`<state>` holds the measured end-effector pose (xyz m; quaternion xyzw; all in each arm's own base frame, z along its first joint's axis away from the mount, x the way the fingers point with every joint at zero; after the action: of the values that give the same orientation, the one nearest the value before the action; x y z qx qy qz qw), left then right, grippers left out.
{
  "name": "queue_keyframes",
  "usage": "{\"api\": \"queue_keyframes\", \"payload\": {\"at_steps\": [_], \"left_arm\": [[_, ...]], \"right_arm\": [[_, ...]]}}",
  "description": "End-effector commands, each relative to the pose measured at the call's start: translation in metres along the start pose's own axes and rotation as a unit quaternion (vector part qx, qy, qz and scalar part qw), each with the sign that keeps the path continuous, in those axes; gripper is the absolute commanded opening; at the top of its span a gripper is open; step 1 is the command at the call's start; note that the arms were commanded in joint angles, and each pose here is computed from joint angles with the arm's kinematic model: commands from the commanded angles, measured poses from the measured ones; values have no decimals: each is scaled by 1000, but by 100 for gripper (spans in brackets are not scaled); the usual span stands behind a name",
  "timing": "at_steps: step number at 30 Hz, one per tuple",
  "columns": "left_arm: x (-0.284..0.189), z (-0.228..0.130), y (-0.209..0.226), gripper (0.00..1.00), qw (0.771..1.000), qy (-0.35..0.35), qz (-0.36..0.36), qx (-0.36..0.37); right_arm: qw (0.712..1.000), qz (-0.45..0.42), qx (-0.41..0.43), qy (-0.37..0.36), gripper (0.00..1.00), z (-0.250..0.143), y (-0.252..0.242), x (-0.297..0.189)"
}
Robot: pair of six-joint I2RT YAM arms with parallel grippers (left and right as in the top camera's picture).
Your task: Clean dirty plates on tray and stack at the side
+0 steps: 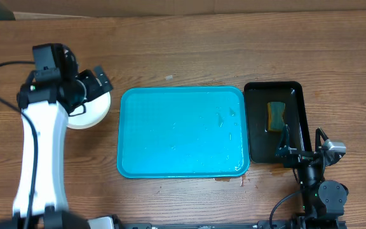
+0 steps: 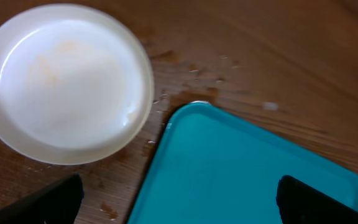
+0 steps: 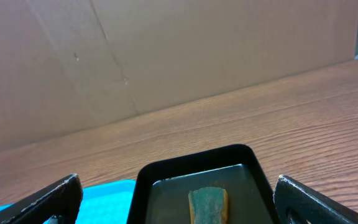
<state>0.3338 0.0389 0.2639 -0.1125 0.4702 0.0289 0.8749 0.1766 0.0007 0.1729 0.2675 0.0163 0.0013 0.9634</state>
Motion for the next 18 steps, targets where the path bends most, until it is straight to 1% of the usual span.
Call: {"api": "queue_keyframes", "payload": {"at_steps": [1, 6, 9, 12, 18], "left_arm": [[-45, 1, -17, 100, 997, -64, -16, 37], [-90, -4, -31, 100, 990, -126, -32, 58], [-112, -12, -37, 100, 986, -151, -36, 67], [-128, -27, -34, 100, 987, -147, -19, 68], [-145, -66, -34, 100, 992, -99, -18, 74]], "right_arm": [[1000, 6, 1, 0, 100, -2, 0, 0], [1000, 6, 2, 0, 100, -2, 0, 0], [1000, 6, 2, 0, 100, -2, 0, 0], [1000, 6, 1, 0, 100, -2, 0, 0], [1000, 6, 1, 0, 100, -2, 0, 0]]}}
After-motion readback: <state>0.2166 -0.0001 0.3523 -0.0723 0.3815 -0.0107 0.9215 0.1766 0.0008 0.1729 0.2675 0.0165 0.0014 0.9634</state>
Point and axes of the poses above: each gripper's point midway between its finger pads, its own x axis out along the fingers, its own y axis along the line the jaws close on, z = x × y, the point moved 7 cm from there along -x, back along the fingers, and after that the axes turned 15 degrees about x, right-handed, at the moved point
